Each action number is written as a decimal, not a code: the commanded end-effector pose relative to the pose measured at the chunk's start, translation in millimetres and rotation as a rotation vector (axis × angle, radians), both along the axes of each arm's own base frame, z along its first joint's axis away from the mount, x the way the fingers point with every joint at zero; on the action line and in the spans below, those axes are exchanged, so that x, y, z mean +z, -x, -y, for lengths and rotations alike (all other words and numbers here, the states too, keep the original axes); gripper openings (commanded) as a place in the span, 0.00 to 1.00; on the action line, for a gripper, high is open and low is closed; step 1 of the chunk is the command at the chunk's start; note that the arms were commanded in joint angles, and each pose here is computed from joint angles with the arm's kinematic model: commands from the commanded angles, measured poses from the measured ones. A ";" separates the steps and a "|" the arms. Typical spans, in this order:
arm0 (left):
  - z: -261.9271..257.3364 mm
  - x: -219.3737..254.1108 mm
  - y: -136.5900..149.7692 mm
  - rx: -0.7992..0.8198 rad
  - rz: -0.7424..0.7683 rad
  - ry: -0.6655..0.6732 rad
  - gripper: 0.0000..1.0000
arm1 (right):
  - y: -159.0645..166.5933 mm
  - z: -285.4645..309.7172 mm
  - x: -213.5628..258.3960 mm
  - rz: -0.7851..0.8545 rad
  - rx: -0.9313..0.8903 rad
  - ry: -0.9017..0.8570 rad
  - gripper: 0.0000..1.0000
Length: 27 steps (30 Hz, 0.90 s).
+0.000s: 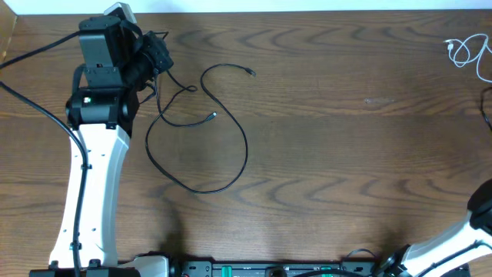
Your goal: Untangle cables
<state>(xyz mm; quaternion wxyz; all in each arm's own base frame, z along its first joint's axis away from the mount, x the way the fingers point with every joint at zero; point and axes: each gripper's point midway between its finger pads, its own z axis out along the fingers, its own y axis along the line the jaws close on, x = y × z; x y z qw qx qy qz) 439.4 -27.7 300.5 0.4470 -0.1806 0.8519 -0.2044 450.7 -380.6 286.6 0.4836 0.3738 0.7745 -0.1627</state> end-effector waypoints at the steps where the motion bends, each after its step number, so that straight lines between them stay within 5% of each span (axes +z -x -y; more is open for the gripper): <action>1: 1.7 4.6 -6.1 -0.006 0.020 -0.011 0.07 | 5.2 12.6 -41.8 -0.080 -0.041 -0.054 0.48; 4: 1.7 1.9 -7.3 -0.006 0.014 -0.011 0.07 | 5.8 8.1 -65.5 -0.133 -0.031 -0.102 0.81; 7: 1.7 0.1 -8.1 -0.006 0.010 -0.011 0.07 | 4.3 -0.4 -67.1 -0.139 -0.003 -0.125 0.99; 14: 1.7 -1.5 -9.0 -0.006 0.007 -0.011 0.07 | -3.2 -61.8 -18.6 -0.068 0.180 -0.183 0.99; 18: 9.3 -4.3 -9.6 -0.023 0.000 -0.011 0.07 | -18.7 -141.4 -3.8 -0.025 0.440 -0.324 0.99; 27: 104.3 -29.7 -5.6 -0.228 -0.050 -0.009 0.07 | -48.3 -286.8 -23.6 -0.126 0.781 -0.450 0.99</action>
